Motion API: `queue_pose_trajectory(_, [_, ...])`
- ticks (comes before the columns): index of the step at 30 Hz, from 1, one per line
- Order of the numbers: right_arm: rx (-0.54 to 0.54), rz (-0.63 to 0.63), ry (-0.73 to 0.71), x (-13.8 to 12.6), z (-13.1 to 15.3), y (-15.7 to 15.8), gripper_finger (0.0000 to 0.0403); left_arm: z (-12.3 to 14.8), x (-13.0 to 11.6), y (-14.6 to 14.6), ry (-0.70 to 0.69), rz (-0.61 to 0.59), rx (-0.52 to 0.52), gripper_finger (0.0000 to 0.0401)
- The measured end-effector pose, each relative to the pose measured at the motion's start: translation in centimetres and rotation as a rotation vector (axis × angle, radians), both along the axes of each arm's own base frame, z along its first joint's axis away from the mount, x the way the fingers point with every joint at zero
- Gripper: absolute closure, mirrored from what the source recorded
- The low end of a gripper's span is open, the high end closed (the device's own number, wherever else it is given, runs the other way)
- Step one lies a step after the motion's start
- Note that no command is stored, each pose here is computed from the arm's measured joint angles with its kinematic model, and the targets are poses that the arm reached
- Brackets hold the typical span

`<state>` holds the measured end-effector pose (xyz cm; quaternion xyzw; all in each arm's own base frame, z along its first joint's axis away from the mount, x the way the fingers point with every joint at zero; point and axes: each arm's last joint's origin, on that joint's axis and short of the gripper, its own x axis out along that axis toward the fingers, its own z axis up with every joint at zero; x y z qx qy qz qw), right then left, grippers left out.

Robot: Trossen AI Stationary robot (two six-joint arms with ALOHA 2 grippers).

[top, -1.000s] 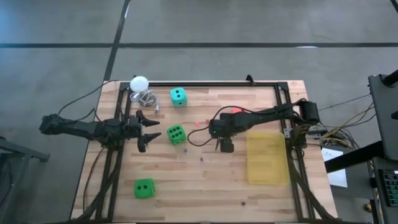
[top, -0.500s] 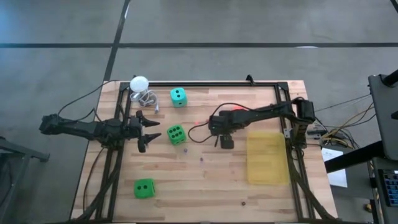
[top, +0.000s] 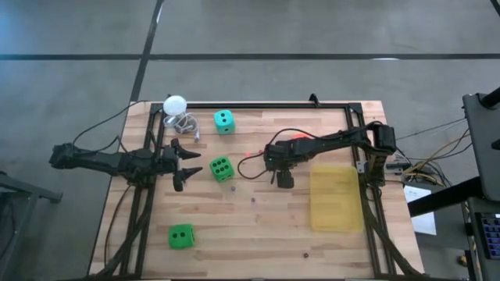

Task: Pick & Place Dice
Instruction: Put the small yellow dice into the yellow bin

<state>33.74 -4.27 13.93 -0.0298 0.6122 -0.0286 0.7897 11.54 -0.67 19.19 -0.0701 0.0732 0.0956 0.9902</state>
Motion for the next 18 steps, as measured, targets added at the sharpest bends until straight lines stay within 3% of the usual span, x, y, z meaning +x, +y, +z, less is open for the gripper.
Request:
queue_pose_trajectory(7, [0.001, 0.006, -0.001, -0.21, -0.38, 0.05, 0.0216, -0.01, 0.00, 0.00, 0.001, 0.000, 0.003, 0.0146])
queue_pose_trajectory(18, [0.011, 0.006, -0.001, -0.24, -0.47, 0.14, 0.0329, -0.04, 0.00, 0.00, 0.001, 0.000, 0.003, 0.0148])
